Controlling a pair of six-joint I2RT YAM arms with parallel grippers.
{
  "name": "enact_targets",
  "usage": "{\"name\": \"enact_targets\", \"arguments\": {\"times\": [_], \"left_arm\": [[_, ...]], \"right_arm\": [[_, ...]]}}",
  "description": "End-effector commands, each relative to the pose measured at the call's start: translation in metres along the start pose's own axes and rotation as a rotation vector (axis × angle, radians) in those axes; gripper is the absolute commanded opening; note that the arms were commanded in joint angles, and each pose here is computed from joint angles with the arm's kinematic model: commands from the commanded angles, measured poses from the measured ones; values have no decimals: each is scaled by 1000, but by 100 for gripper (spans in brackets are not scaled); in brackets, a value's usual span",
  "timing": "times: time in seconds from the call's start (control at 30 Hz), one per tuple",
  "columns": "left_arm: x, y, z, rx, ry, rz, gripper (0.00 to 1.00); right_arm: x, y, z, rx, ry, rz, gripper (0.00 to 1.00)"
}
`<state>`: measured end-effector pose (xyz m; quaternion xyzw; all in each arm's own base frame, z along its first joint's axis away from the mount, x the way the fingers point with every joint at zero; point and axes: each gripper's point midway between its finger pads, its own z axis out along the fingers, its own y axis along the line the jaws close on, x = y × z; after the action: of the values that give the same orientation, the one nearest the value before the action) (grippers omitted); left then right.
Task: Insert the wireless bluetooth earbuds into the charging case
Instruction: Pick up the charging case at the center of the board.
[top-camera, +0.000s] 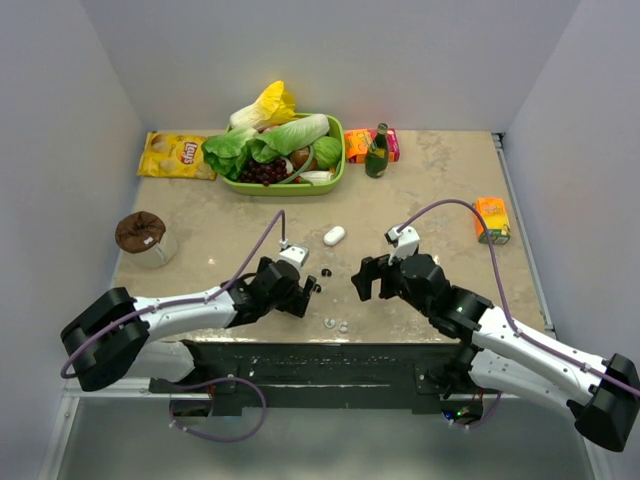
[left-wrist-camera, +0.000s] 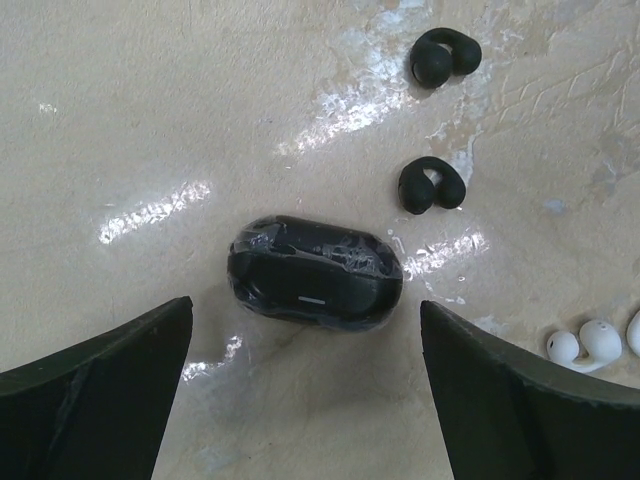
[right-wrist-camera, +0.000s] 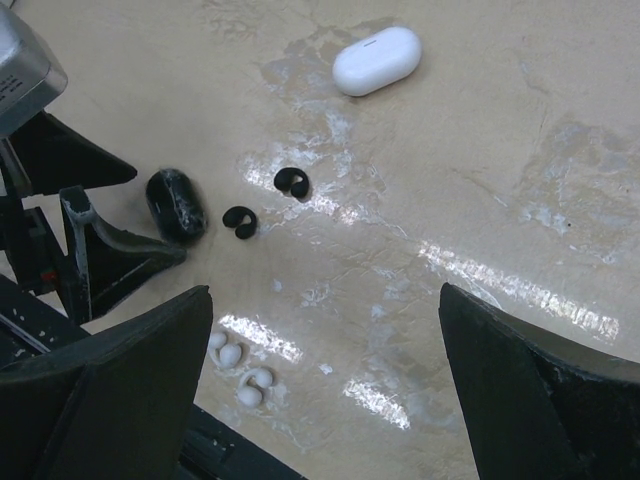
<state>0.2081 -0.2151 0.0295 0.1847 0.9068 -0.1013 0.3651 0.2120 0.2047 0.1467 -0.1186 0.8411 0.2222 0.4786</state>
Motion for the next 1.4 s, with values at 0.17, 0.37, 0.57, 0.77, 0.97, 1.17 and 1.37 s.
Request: {"name": "enact_targets", "arguments": {"times": [0.17,0.37,0.57,0.77,0.97,1.17,1.37], "left_arm": [[-11,-8,6,-2,35,81,99],[-2,-10,12,2,95,112,98],[0,-11,16,-1,108,119,97],[-3,-10,17,-8,113,124,91],[-2,-6,17,-15,128,118,90],[5,-5,17,-14,151,112,81],[4,-6,17,2,149,101,60]], "right_arm": [[-17,9,-3,-26,-31,-1,98],[-16,8,-3,-24,-27,-3,98],[-16,8,-4,-25,-29,-3,98],[-16,8,-5,-26,-30,-2,98],[-17,8,-5,-26,-31,0,98],[-17,9,-5,-29,-30,1,98],[-16,9,-5,-33,-27,4,98]]}}
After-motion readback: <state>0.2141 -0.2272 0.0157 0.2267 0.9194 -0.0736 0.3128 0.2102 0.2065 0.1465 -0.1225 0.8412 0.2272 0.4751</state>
